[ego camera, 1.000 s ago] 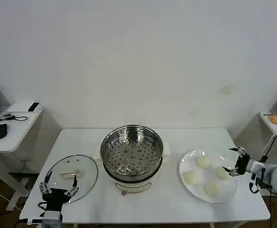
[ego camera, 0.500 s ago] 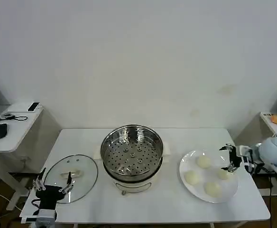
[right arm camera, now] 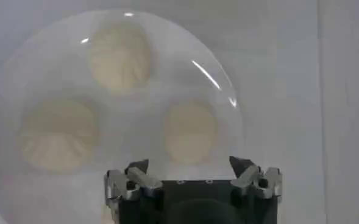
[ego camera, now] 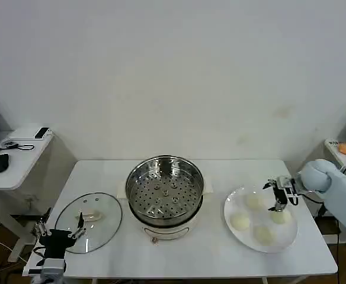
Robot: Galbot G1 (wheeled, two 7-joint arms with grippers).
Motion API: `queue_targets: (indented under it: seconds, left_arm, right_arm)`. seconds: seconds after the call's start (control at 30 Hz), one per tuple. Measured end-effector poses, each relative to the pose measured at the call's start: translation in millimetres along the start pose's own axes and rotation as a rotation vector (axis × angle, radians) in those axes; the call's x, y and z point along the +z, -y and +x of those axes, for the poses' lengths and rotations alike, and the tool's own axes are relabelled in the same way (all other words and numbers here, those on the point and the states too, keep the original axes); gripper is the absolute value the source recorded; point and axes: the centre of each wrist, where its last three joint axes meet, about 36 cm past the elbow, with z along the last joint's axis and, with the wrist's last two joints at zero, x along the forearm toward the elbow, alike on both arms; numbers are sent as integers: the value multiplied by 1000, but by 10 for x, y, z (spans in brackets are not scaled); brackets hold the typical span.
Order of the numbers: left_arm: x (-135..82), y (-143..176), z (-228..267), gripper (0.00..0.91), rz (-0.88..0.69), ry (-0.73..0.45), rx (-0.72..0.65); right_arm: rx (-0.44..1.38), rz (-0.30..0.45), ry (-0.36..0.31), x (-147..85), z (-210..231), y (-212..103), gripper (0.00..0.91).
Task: Take steamed baozi put them in steamer then cover it.
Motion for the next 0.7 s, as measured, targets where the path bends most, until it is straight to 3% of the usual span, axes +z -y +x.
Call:
queue_targets:
  seconds: [0.27, 0.7]
  left_arm:
    - [27, -8, -18, 907, -3, -5, -5]
    - [42, -19, -11, 907, -8, -7, -9]
  right_arm:
    - [-45, 19, -23, -110, -215, 76, 907]
    - [-58, 29, -46, -210, -344, 163, 715]
